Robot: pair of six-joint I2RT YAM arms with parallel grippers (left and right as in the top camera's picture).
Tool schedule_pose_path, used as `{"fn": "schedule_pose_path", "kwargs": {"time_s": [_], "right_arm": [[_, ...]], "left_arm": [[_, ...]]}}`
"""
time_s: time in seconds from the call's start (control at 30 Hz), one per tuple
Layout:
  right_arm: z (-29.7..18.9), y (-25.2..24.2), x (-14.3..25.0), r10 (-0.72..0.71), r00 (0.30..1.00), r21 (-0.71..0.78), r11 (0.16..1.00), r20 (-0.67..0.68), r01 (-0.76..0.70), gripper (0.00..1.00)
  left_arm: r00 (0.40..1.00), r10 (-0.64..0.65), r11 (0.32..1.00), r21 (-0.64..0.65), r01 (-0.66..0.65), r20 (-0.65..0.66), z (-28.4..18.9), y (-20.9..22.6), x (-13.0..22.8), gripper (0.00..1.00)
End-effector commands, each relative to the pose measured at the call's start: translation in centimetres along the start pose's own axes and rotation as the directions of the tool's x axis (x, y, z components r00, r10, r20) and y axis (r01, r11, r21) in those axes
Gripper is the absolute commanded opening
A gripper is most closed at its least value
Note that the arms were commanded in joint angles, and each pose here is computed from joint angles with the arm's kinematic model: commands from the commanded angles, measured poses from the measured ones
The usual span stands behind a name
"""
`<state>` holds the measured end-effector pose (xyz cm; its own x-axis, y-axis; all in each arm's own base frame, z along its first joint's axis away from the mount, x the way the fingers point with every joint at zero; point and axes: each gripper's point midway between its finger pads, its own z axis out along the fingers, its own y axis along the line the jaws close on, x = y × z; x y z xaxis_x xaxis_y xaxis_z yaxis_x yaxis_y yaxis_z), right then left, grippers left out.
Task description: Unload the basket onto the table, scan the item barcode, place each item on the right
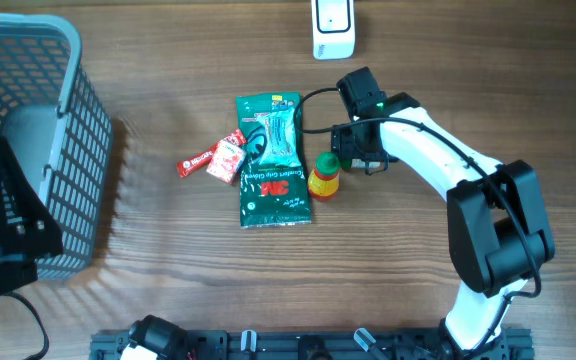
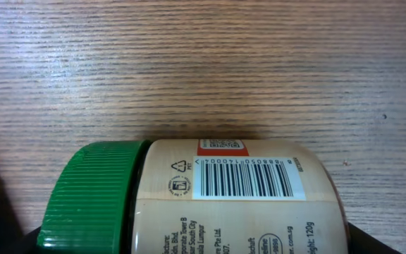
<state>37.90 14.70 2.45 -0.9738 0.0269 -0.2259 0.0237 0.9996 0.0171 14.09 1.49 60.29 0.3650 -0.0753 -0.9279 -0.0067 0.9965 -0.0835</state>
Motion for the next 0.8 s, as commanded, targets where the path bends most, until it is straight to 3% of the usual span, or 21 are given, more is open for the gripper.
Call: {"fn": "schedule_pose_path", "kwargs": {"time_s": [0.0, 0.13, 0.23, 0.4, 0.6, 0.77], "right_arm": [[-0.8, 1.6, -0.8, 0.077, 0.997, -0.115, 0.990, -0.028, -0.080, 0.80], [-2.1, 3.2, -2.0, 0.112, 0.991, -0.291, 0.948, -0.072, -0.128, 0.79], [-3.3, 4.1, -3.4, 0.173, 0.978, -0.452, 0.867, -0.119, -0.209, 0.79], [-2.5, 3.6, -5.3, 0.299, 0.943, -0.512, 0.793, -0.144, -0.329, 0.79], [-1.3, 6.7, -6.1, 0.225, 0.958, -0.672, 0.684, -0.177, -0.284, 0.79], [-0.3, 7.0, -6.1, 0.212, 0.962, -0.685, 0.676, -0.174, -0.273, 0.81]], "left_arm": [[1.000, 0.015, 1.000, 0.004, -0.015, 0.002, -0.2, 0.0, 0.0, 1.00], [1.000, 0.015, 1.000, 0.004, -0.015, 0.002, -0.2, 0.0, 0.0, 1.00], [1.000, 0.016, 1.000, 0.005, -0.016, -0.001, -0.2, 0.0, 0.1, 1.00], [1.000, 0.016, 1.000, 0.004, -0.016, -0.001, -0.2, 0.0, 0.1, 1.00], [1.000, 0.018, 1.000, 0.005, -0.018, -0.004, -0.2, 0.0, 0.2, 1.00], [1.000, 0.018, 1.000, 0.005, -0.018, -0.004, -0.2, 0.0, 0.2, 1.00]]}}
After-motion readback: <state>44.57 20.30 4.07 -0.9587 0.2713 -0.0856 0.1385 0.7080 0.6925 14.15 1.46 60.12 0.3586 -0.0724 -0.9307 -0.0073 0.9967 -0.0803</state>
